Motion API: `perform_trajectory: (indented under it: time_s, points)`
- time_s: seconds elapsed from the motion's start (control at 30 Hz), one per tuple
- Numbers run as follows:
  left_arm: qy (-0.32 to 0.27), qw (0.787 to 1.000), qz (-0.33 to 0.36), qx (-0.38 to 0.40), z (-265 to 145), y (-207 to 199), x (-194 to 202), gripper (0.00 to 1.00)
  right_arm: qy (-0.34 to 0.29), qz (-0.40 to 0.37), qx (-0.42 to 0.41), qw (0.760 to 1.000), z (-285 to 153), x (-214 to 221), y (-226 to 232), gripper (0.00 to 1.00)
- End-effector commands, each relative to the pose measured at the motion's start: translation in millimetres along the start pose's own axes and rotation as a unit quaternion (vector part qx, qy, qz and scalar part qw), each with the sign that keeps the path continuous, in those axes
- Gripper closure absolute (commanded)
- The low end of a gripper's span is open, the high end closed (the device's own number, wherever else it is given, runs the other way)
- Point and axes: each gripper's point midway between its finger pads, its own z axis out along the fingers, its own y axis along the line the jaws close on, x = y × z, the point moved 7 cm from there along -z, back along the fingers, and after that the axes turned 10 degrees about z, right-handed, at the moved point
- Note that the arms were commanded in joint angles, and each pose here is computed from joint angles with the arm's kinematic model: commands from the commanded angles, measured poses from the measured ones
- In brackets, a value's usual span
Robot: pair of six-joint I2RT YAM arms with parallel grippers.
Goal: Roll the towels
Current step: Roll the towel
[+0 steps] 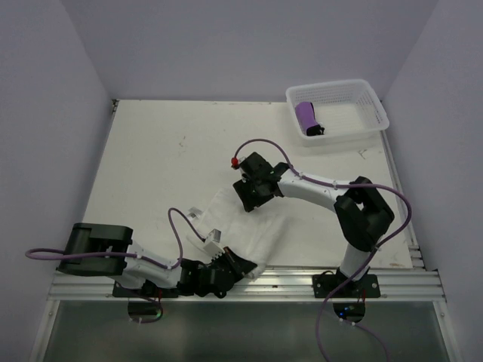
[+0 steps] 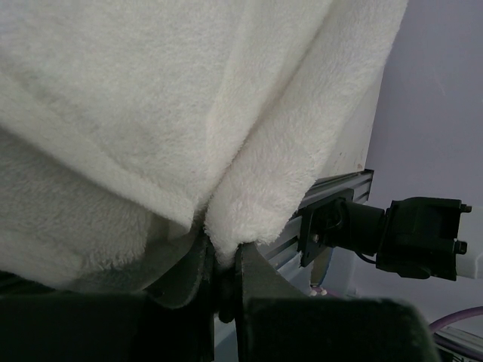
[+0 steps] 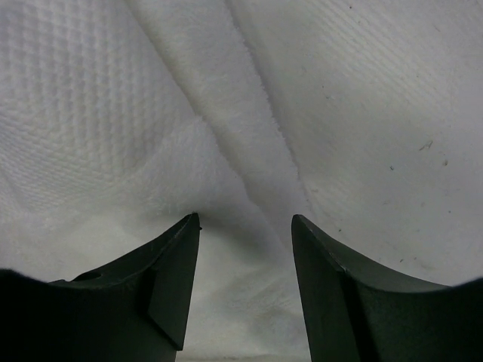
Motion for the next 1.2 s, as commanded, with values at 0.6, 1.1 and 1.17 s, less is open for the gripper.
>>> perform_trajectory:
  time_s: [0.6,1.1,1.17]
  points:
    - [0.008,0.993,0.090,-0.072,-6,35,-4,1.00,-0.006,0.046,0.110,0.993,38,8,-36,0.92]
    - [0.050,0.979,0.196,0.014,33,13,-33,1.00,-0.022,0.176,0.215,0.960,27,5,-107,0.98]
    - [0.052,0.977,0.206,0.009,39,14,-40,1.00,-0.023,0.184,0.226,0.956,23,5,-113,0.98]
